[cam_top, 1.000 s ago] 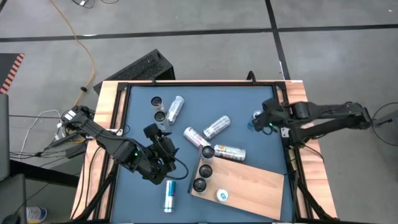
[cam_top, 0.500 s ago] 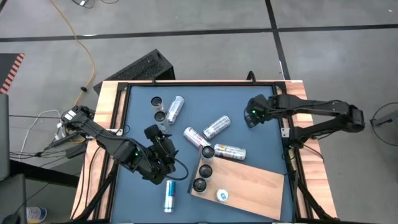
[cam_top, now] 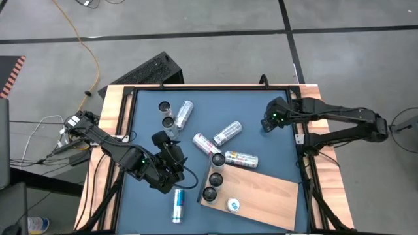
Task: Place canned beverage on shelf
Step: Put the right blue soda can on the shelf
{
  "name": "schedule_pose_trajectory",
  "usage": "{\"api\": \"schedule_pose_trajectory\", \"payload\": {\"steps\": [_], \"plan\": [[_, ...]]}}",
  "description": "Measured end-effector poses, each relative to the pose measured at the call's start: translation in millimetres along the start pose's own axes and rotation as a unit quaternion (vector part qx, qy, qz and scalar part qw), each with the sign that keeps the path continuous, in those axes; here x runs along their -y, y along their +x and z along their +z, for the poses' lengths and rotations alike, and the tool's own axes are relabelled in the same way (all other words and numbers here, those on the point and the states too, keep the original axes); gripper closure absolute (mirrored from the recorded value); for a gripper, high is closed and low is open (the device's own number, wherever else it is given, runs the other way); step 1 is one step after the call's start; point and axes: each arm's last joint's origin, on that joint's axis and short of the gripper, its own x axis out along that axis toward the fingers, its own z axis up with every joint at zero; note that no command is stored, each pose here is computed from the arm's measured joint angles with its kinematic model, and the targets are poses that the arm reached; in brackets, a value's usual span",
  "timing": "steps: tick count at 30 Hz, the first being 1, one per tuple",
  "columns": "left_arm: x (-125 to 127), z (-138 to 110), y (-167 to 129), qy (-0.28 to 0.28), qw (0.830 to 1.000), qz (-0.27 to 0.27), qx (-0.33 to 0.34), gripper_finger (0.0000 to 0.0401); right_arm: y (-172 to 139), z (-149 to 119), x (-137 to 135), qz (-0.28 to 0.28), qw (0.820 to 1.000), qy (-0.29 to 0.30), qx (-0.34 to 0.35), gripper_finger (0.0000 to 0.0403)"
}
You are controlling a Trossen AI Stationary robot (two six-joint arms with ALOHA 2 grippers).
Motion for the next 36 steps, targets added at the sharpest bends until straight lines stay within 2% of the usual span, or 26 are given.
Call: {"api": "schedule_pose_trajectory", "payload": {"steps": [19,30,36], "plan": [[0,0,0,0.002,1.000,-0.005,-0.004,0.0098,34,4,-20,-0.068,0.995,-0.048,-0.054,0.0142],[0,0,0,0.002,1.000,-0.005,-0.004,0.0098,24,-1,-20,-0.039,0.997,-0.046,-0.048,0.0142],[0,0,0,0.002,1.000,-0.005,-0.004,0.0098,20,-4,-20,-0.029,0.995,-0.077,-0.050,0.0142]]}}
